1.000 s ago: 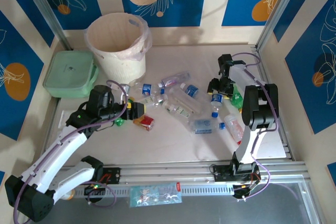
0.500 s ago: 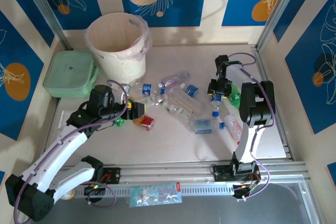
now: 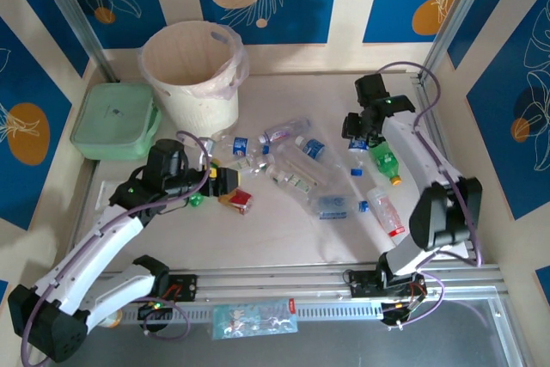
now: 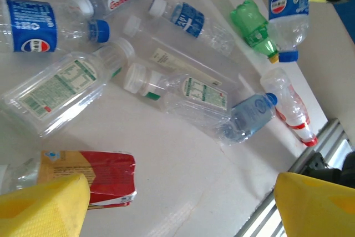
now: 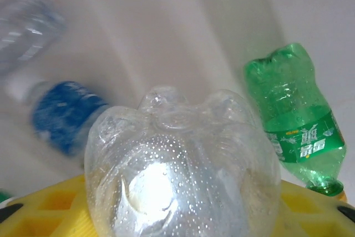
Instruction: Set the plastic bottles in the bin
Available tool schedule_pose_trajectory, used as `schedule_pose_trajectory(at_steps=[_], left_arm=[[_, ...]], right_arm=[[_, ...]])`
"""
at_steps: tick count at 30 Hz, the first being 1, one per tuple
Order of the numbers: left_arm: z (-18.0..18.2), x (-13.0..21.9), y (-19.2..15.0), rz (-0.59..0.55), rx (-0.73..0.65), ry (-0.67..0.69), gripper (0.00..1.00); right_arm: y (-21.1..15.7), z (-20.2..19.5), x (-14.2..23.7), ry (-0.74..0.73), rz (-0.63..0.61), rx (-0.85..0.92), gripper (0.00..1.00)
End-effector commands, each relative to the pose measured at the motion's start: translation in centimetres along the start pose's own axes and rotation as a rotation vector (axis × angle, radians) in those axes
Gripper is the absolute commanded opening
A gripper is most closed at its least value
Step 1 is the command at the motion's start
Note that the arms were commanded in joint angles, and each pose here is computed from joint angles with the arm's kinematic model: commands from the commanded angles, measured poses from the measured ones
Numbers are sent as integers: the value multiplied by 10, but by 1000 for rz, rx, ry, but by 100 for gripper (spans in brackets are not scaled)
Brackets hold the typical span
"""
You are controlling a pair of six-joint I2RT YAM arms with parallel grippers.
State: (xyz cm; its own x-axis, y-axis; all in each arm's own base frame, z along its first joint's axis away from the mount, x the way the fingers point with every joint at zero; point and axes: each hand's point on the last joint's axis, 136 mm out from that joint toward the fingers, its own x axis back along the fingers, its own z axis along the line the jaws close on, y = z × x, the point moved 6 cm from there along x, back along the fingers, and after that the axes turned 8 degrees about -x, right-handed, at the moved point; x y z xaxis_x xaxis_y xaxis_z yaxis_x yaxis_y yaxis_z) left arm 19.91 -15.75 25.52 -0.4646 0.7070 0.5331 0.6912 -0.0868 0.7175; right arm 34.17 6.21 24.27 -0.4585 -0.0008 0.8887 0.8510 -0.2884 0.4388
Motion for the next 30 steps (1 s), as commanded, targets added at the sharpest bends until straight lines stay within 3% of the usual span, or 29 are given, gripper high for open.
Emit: schedule_pose_trajectory(at_steps=[1,9,16,25,30], left_arm=[[-29,10,17,-60,-26,-101,86],[-76,-2,35,-88,-48,-309,88],[-117,-18,45,-54,-161,-455,89],[-148,-28,54,-57,-143,-651,85],[-152,-31,55,-47,-135,-661,81]], right_arm=[[-2,21,59,215,-78,-28,54],[-30,67,137,607,-113,1,52],[-53,83,170,908,-35,-71,51],[-66,94,190,1048,-17,-81,51],[-69,97,194,1072,-17,-71,51]])
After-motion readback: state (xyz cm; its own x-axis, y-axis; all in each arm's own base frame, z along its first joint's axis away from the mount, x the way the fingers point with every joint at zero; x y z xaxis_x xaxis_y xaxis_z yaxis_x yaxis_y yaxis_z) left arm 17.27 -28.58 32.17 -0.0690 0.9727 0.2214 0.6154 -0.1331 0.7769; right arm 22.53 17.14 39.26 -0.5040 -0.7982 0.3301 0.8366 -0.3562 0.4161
